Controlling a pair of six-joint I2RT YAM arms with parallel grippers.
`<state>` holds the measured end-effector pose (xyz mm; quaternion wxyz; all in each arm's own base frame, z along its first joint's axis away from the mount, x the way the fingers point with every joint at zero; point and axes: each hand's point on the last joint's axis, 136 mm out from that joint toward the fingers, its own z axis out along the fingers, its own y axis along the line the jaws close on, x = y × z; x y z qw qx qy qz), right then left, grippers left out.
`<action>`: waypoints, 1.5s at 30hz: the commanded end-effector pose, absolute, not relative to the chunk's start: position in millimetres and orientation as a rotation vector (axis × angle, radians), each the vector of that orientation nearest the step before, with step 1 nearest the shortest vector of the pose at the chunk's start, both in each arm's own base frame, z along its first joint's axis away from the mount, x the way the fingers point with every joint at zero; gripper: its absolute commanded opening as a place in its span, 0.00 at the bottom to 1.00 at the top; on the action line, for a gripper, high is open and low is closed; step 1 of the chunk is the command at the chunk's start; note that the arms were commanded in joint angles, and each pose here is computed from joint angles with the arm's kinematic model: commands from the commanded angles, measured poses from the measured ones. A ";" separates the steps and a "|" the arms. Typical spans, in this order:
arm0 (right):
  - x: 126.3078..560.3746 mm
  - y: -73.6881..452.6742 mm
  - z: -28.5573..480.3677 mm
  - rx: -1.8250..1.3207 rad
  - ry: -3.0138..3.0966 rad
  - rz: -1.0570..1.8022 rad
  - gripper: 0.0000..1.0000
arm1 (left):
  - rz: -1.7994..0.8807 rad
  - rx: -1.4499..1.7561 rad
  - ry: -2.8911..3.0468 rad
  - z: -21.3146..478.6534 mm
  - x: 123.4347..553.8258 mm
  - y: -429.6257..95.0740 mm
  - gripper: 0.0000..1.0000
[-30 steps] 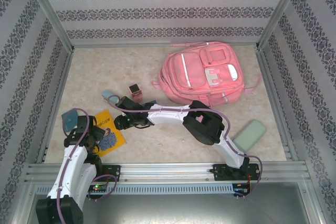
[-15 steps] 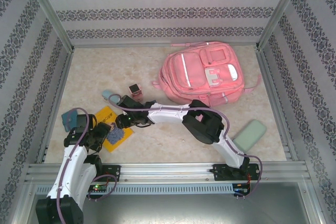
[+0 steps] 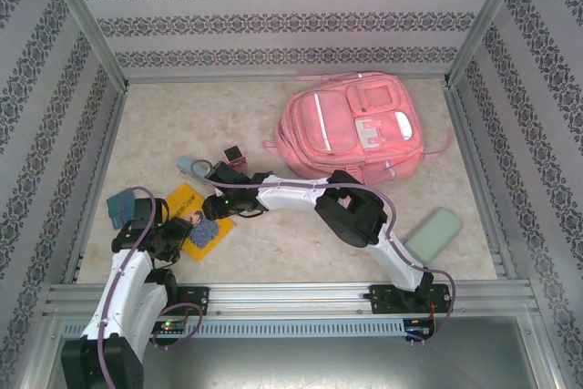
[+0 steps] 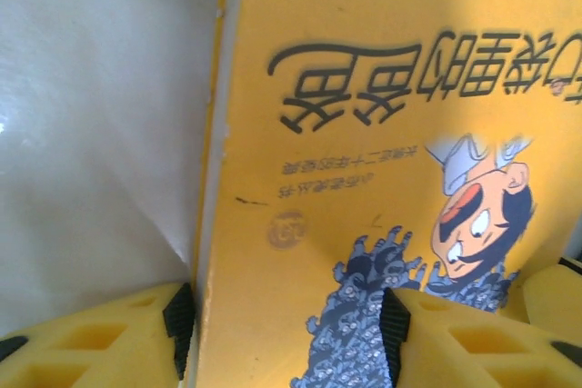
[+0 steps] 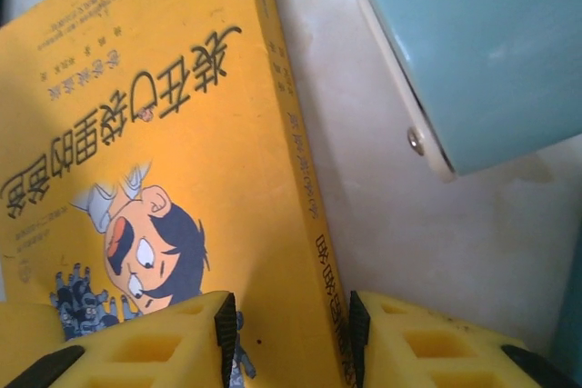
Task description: Pack books, pencil case, and school supplies into a backpack
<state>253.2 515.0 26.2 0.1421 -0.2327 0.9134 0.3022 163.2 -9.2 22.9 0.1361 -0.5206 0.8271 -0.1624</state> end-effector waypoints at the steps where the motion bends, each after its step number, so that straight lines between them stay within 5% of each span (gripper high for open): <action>1: 252.5 510.2 10.4 -0.715 2.674 0.839 0.40 | -0.375 -1.577 2.436 9.3 143.6 -5.3 0.54; 10: 230.1 528.7 10.8 -0.770 2.706 1.049 0.39 | -0.363 -1.644 2.449 -3.6 132.0 -7.7 0.27; 23: 184.8 568.7 112.4 -0.935 2.527 1.642 0.36 | -0.434 -1.608 2.422 1.1 139.9 -12.0 0.27; 34: 186.0 546.6 88.6 -0.892 2.619 1.523 0.25 | -0.425 -1.580 2.403 10.0 140.2 -9.2 0.33; 38: 194.1 537.9 98.3 -0.861 2.598 1.500 0.01 | -0.401 -1.556 2.393 22.4 143.4 -5.0 0.44; 45: 215.9 523.9 156.1 -0.826 2.467 1.506 0.00 | -0.361 -1.484 2.303 77.8 163.0 8.8 0.65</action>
